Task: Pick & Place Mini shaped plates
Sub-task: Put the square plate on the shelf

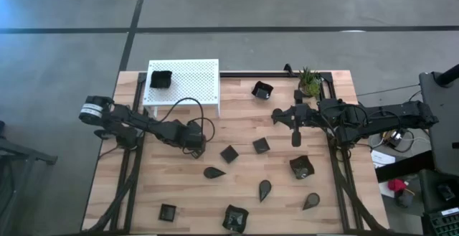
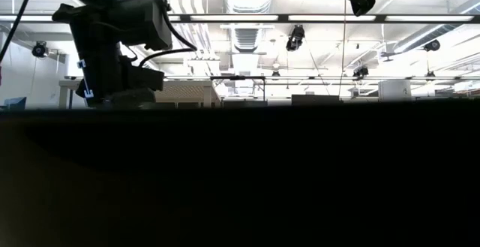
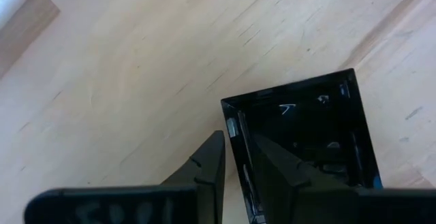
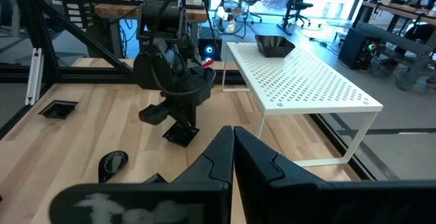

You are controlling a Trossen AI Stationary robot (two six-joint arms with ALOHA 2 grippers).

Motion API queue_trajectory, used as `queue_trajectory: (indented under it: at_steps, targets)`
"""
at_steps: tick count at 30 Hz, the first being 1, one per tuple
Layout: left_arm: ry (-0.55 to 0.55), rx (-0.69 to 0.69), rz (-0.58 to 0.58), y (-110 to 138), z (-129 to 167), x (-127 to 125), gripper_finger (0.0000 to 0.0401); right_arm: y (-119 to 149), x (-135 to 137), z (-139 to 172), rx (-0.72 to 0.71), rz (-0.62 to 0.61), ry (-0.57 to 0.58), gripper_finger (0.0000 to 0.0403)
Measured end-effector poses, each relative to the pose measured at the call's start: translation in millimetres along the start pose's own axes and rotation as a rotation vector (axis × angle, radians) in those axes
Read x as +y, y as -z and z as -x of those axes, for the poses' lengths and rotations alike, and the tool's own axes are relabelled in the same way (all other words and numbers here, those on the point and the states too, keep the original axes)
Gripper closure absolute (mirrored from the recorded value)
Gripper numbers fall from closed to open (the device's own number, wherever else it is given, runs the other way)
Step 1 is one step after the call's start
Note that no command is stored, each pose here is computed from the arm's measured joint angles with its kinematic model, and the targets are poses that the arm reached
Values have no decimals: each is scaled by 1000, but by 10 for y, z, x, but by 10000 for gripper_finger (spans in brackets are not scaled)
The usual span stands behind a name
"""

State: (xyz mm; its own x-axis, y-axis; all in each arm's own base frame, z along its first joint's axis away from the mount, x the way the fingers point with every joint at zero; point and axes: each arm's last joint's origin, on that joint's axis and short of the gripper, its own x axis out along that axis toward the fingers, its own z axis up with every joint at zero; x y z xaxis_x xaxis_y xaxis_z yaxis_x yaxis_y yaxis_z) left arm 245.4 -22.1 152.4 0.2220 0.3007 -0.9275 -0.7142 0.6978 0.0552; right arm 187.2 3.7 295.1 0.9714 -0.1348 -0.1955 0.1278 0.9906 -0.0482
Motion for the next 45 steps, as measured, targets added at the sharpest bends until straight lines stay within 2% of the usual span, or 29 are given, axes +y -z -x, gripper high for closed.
queue_trajectory:
  at_steps: [14, 20, 25, 33, 40, 45]
  targets:
    - [60, -2, 14, 43, -71, -5, 336, 0, 0, 1, 0, 14, 1, 394]
    - [64, -5, -34, 33, -62, -10, 388, 0, 0, 1, 0, 14, 1, 394]
    - [85, -13, -77, -9, -7, -37, 397, 0, 0, 1, 0, 14, 1, 394]
    - [170, -94, -85, -135, 355, 4, 401, 1, 0, 1, 0, 14, 1, 394]
    - [237, -190, -106, -281, 826, 102, 401, 1, 0, 1, 0, 14, 1, 394]
    - [190, -287, -119, -435, 1165, 215, 401, 1, 0, 1, 0, 10, 1, 394]
